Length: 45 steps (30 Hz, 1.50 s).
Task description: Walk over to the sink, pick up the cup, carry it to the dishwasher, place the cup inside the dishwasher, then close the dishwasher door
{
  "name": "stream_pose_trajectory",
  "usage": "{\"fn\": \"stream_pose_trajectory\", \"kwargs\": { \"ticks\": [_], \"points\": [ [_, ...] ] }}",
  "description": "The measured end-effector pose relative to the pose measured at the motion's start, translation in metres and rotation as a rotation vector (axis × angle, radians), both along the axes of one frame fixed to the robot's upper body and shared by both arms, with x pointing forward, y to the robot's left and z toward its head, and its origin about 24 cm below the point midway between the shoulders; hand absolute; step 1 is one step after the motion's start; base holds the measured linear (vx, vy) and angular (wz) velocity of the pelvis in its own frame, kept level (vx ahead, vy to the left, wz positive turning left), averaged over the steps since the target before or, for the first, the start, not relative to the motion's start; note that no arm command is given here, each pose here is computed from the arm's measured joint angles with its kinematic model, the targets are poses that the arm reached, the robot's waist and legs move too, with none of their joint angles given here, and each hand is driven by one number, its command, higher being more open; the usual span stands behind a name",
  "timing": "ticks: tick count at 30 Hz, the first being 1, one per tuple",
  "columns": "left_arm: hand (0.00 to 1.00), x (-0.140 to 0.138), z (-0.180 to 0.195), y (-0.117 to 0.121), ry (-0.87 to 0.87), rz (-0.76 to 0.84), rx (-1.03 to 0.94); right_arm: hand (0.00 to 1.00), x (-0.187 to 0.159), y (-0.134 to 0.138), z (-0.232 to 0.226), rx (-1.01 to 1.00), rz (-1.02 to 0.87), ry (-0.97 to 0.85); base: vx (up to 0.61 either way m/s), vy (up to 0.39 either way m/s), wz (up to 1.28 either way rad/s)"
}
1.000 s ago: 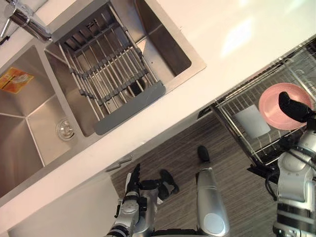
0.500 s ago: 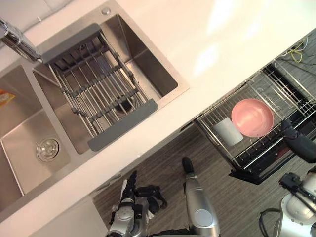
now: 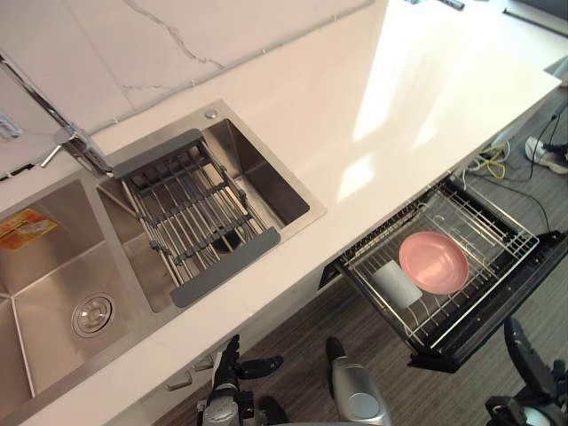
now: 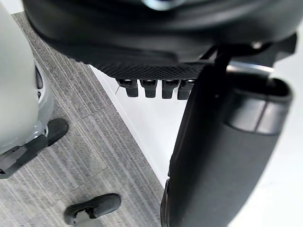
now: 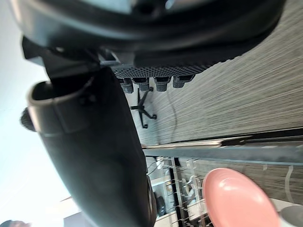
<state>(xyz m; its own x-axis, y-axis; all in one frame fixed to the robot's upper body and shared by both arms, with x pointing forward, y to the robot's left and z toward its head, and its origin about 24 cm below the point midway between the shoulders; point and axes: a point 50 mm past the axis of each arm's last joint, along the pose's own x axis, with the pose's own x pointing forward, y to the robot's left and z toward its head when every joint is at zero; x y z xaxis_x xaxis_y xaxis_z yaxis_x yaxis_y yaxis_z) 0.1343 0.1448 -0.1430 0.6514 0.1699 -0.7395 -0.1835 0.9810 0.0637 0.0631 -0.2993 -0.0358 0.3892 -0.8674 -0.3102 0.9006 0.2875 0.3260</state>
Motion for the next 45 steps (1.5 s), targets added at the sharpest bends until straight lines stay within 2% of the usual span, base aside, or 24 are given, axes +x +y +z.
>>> {"fn": "stream_pose_trajectory", "kwargs": {
  "ticks": [8,13,15,28,37,45],
  "points": [
    [1.0,0.0,0.0,0.0,0.0,-0.003,-0.014,1.0,0.0,0.013,-0.043,0.234,0.009,-0.04,-0.01,-0.002,0.05],
    [1.0,0.002,0.0,-0.001,-0.005,-0.018,-0.028,1.0,0.016,0.037,-0.064,0.36,0.135,-0.035,-0.02,0.001,0.08],
    [1.0,0.002,0.0,0.001,-0.006,-0.017,-0.026,1.0,0.015,0.039,-0.066,0.368,0.147,-0.03,0.0,0.005,0.19],
    [1.0,-0.004,-0.004,-0.002,0.028,-0.08,-0.028,1.0,0.017,0.047,-0.07,0.359,0.318,0.052,0.0,-0.014,0.24],
    [1.0,-0.005,-0.004,0.008,0.036,-0.16,0.023,1.0,0.056,0.061,-0.061,0.271,0.595,0.09,-0.05,-0.039,0.25],
    [1.0,-0.002,-0.003,0.008,0.032,-0.268,0.051,1.0,0.075,0.074,-0.054,0.085,0.958,0.253,-0.02,-0.017,0.22]
  ]
}}
